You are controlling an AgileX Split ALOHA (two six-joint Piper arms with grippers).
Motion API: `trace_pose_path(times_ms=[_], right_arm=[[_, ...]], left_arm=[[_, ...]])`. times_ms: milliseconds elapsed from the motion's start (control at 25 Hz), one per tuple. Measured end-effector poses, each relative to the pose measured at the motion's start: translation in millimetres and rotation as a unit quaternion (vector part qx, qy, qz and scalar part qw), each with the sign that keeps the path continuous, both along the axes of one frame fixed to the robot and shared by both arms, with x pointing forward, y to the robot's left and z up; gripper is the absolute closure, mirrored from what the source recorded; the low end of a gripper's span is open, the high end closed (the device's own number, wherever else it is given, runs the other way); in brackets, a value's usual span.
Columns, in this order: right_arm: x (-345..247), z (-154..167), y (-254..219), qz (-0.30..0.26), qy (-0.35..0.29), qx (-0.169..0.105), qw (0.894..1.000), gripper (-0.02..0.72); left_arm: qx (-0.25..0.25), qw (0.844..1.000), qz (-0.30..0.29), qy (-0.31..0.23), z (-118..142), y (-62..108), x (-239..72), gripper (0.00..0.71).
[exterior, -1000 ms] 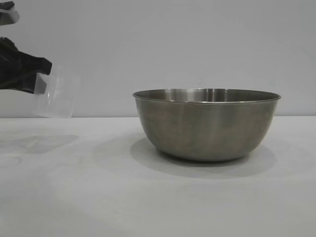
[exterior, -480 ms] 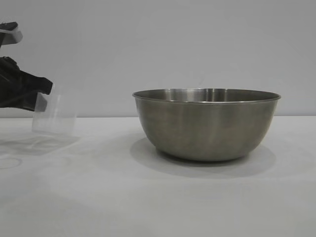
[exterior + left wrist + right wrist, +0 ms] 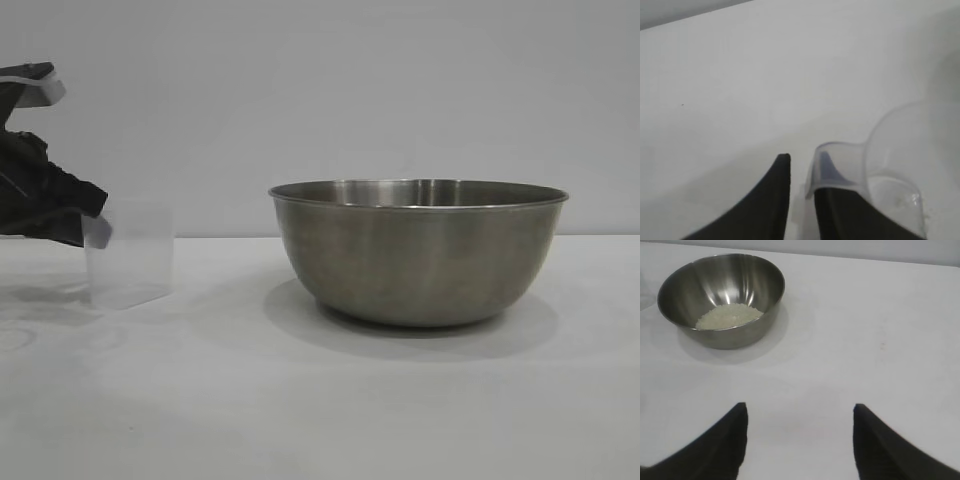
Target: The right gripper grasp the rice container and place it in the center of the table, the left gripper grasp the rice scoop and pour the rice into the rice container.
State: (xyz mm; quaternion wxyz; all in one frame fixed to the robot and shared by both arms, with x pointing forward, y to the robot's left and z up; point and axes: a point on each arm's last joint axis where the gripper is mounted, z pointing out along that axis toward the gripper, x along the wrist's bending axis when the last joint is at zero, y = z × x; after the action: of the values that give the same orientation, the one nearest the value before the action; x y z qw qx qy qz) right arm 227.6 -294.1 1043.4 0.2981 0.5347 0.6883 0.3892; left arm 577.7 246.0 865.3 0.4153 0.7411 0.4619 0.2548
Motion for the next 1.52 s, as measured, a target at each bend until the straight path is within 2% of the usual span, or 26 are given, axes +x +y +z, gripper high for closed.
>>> trace_pose_path(times_ms=[160,280,520,760,960,1200,1400,1520], right_arm=[[0,0,0,0.000,0.000,0.000,1.000,0.297],[0,0,0,0.000,0.000,0.000,1.000,0.297],[0,0,0,0.000,0.000,0.000,1.000,0.297],[0,0,0,0.000,0.000,0.000,1.000,0.297],[0,0,0,0.000,0.000,0.000,1.000,0.297],[0,0,0,0.000,0.000,0.000,1.000,0.297],[0,0,0,0.001,0.000,0.000,1.000,0.297],[0,0,0,0.004,0.000,0.000,1.000,0.297]], left_arm=[[-0.006,1.000,-0.002,0.004,3,0.4,-17,0.504],[-0.004,1.000,0.001,-0.026,20,1.9,-24,0.504],[0.006,0.991,0.048,-0.126,85,11.3,-32,0.504],[-0.018,0.980,0.072,-0.183,138,15.3,-49,0.504],[0.032,0.984,0.103,-0.140,167,26.0,-78,0.504],[0.074,0.971,0.144,-0.177,223,41.4,-143,0.504],[0.110,0.966,0.202,-0.119,232,57.7,-194,0.504],[0.123,0.965,0.205,-0.103,233,61.3,-221,0.504]])
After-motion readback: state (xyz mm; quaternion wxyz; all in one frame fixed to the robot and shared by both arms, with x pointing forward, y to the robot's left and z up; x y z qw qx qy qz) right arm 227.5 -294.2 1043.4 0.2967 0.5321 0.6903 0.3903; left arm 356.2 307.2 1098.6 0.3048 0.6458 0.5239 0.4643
